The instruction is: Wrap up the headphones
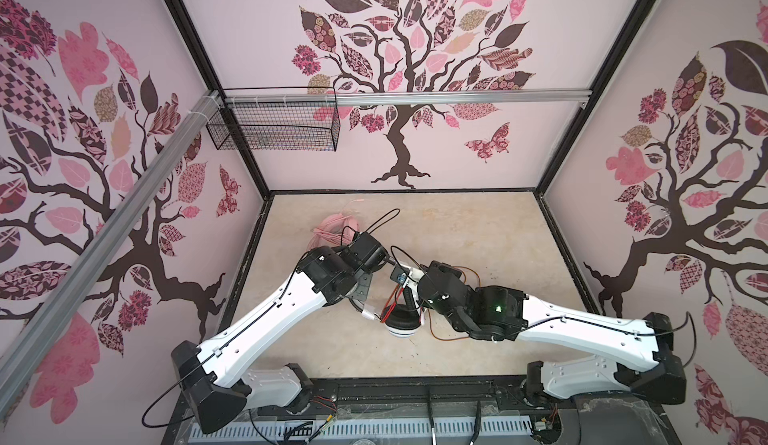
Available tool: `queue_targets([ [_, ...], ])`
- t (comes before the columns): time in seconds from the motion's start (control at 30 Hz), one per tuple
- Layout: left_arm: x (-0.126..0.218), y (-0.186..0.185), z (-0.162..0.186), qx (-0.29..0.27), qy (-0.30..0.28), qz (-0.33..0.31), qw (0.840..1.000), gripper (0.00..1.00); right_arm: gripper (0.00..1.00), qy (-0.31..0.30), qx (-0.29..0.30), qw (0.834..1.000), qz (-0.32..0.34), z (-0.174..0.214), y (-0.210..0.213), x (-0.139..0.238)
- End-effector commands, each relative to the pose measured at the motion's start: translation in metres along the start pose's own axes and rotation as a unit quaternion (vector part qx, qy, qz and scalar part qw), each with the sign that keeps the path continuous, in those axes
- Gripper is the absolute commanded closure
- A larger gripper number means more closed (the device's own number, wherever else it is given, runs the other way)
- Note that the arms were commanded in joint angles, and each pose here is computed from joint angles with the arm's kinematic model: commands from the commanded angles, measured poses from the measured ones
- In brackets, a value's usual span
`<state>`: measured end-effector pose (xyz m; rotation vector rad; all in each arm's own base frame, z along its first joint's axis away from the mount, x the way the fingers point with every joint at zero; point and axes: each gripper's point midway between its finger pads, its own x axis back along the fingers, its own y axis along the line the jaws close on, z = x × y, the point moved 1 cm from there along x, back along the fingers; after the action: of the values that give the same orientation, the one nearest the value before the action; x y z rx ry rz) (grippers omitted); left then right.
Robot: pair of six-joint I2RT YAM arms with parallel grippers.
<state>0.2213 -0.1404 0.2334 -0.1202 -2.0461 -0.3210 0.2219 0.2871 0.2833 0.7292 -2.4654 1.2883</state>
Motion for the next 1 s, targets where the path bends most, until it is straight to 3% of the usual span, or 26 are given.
queue_targets([
  [0.0,0.011,0.001,0.000,0.018,-0.024,0.023,0.999,1.00,1.00,-0.023,-0.029,0.999,0.009,-0.006,-0.017,0.009],
  [0.3,0.029,0.004,-0.003,0.031,-0.054,0.050,0.997,1.00,1.00,-0.025,-0.066,0.998,-0.003,0.010,-0.020,0.002],
  [0.57,0.041,-0.026,0.002,-0.009,-0.060,0.156,0.986,1.00,0.99,-0.063,-0.095,0.993,-0.035,0.001,-0.020,0.005],
  [0.67,0.045,-0.026,0.005,-0.013,-0.064,0.168,0.984,1.00,0.98,-0.075,-0.102,0.991,-0.041,-0.001,-0.023,0.006],
  [0.77,0.047,-0.025,0.007,-0.014,-0.066,0.171,0.983,1.00,0.90,-0.081,-0.112,0.989,-0.048,-0.001,-0.025,0.005],
  [0.97,0.050,-0.025,0.007,-0.013,-0.069,0.177,0.982,1.00,0.59,-0.107,-0.165,0.977,-0.086,0.001,-0.030,0.008],
])
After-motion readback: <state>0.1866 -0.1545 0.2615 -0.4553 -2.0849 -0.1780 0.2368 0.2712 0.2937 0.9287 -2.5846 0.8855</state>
